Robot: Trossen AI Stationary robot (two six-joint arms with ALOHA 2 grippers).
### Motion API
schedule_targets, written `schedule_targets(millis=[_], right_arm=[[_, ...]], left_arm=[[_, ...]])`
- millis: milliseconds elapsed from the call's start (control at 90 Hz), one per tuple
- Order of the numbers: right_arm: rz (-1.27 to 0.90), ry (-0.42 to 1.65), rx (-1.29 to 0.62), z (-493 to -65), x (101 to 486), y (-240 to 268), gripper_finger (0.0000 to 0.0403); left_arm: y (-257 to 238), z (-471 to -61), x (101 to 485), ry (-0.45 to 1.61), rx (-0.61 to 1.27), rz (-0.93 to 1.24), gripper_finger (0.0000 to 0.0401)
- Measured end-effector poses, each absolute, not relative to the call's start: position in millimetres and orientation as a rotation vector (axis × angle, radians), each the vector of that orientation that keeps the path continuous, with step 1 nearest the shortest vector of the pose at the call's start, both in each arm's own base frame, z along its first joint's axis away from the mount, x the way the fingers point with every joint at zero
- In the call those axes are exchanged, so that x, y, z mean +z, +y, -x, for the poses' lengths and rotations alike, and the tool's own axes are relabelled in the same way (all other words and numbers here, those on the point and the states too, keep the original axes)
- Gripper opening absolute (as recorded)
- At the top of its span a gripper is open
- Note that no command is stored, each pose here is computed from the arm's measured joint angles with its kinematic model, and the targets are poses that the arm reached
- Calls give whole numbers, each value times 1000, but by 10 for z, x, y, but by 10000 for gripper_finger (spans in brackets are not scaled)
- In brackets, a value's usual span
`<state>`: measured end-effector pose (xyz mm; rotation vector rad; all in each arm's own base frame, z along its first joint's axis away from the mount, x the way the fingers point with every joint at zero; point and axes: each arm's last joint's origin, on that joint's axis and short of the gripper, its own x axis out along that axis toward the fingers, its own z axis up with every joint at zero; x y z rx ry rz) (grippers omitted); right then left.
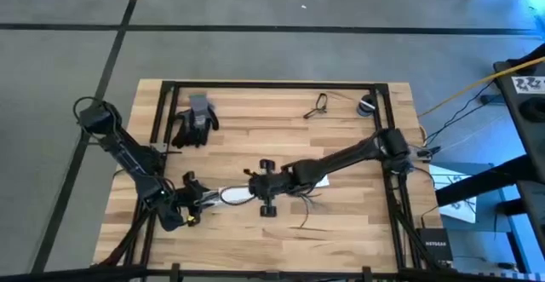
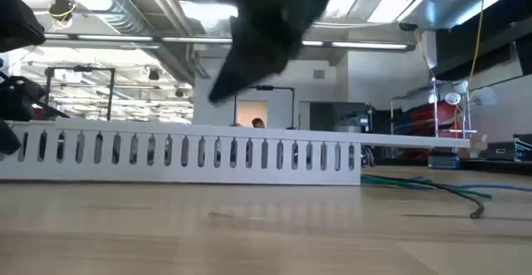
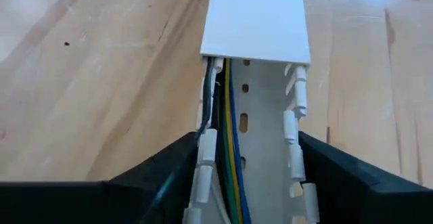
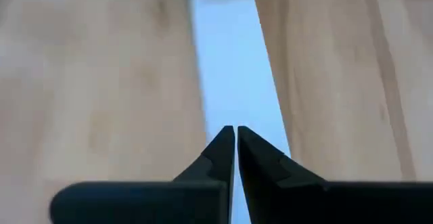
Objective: Ziptie cables
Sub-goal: Close the cable duct
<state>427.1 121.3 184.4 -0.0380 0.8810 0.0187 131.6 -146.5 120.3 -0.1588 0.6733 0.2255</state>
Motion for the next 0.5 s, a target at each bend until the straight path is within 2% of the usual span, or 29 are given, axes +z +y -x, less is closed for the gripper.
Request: schedule_targets(millis=[356,500], right_arm=[[-28,799,6,-4390,1407,1129,5],[-69,672,36,-4579,1277,1149,5]], left_arm=[[-1475,-1317,1200,681,208,154,214],[-1481,-1322,1177,678,216,150,214]])
